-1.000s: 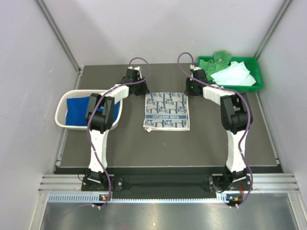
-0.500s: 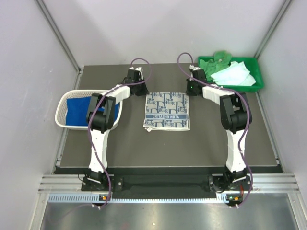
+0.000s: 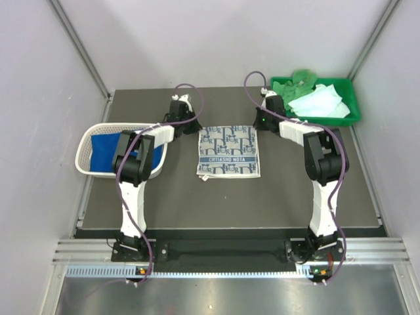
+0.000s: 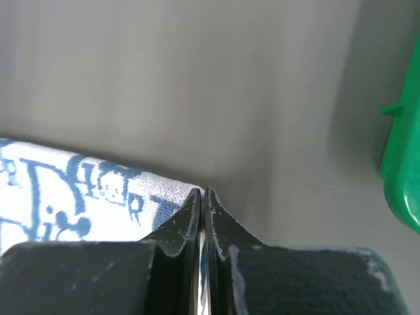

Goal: Fold and stack the towels
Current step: Fold the towel

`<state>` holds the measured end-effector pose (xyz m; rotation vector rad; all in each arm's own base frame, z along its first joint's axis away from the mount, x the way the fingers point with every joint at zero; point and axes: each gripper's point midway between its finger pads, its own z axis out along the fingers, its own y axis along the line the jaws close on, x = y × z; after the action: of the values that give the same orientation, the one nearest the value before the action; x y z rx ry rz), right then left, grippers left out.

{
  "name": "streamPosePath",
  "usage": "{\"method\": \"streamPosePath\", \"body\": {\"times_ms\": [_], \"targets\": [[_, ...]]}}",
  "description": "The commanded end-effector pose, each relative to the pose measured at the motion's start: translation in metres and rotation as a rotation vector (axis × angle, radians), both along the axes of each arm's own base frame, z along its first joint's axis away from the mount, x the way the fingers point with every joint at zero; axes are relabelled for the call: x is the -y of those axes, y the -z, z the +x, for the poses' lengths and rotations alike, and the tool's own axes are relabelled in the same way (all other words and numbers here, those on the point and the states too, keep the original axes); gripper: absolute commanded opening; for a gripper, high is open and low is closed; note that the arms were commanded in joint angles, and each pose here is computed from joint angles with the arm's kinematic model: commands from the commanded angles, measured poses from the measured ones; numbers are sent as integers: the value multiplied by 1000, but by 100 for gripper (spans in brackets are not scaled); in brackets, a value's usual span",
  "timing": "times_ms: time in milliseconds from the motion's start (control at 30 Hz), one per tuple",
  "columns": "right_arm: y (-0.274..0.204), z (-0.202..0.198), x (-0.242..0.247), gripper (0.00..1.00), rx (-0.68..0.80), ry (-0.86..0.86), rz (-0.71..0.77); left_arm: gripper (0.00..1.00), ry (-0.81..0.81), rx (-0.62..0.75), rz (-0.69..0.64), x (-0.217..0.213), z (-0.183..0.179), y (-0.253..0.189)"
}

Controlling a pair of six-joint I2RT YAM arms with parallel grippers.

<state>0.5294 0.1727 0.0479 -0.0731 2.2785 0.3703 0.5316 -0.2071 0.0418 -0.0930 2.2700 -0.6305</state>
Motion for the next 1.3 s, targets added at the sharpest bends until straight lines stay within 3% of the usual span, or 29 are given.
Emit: {"method": "streamPosePath", "body": {"times_ms": [0, 233, 467, 1267], "targets": [[-71, 14, 0, 0, 190, 1, 72, 0, -26, 214, -73, -1, 17, -74], [-95, 0, -1, 0, 263, -10, 118, 0, -26, 321, -119, -4, 3, -112], [-98, -23, 2, 0, 272, -4, 152, 0, 26, 356, -182, 2, -24, -122], [-55, -154, -5, 0, 213, -6, 249, 0, 50, 294, -219, -13, -155, -80]]}}
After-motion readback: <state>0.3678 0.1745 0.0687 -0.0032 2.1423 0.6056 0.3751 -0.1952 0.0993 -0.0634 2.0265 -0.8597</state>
